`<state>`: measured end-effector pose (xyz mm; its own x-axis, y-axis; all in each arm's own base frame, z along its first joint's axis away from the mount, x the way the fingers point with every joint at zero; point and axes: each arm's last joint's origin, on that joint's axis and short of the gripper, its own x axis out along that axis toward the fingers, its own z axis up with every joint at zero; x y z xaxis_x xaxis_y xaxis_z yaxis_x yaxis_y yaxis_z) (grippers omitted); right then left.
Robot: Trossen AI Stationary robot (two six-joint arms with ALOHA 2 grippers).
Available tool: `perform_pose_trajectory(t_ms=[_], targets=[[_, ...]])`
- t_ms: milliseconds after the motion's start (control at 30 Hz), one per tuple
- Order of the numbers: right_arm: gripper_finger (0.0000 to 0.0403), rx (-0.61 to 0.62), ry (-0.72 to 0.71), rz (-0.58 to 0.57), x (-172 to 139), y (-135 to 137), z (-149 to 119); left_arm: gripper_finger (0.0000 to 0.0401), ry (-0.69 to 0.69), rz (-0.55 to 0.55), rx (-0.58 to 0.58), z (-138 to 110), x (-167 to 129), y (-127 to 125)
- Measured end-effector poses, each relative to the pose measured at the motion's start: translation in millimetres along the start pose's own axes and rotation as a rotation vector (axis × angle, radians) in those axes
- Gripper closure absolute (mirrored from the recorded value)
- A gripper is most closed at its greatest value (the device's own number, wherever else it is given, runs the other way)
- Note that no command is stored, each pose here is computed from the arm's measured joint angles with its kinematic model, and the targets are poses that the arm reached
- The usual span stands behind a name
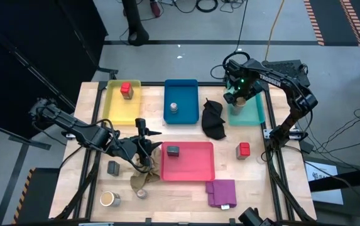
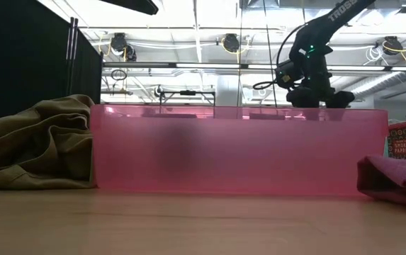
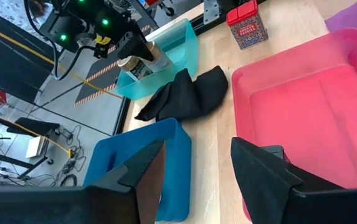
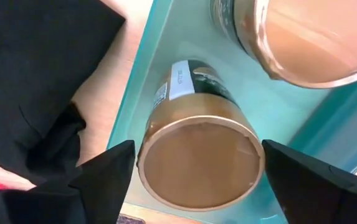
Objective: Sort spices by type
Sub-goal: Put the right golden seasoning bottle into the light blue bin
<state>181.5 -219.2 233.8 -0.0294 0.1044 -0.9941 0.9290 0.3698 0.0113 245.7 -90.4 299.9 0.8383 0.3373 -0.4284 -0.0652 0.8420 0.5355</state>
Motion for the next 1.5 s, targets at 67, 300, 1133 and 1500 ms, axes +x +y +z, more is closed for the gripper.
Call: perform_pose_trajectory(t_ms=[67, 300, 1133, 1500], targets=[[0.0069, 0.001, -0.002, -0.013, -0.3, -0.5, -0.3, 0.0212, 0.000, 0.000, 0.000, 0.0, 0.0, 0.0], [0.0067, -0.001, -0.005, -0.045, -14.2, -4.0, -9.8, 0.0212, 0.000, 0.000, -0.002, 0.0, 0.0, 0.0], [0.0345, -0.062, -0.275, -0.081, -47.4, 29.5, -47.8, 0.0212, 0.001, 0.000, 0.002, -0.1, 0.0, 0.0], [0.0400, -0.075, -0.303, -0.161, -5.1, 39.2, -53.2, 0.0212, 0.001, 0.000, 0.001, -0.1, 0.0, 0.0]])
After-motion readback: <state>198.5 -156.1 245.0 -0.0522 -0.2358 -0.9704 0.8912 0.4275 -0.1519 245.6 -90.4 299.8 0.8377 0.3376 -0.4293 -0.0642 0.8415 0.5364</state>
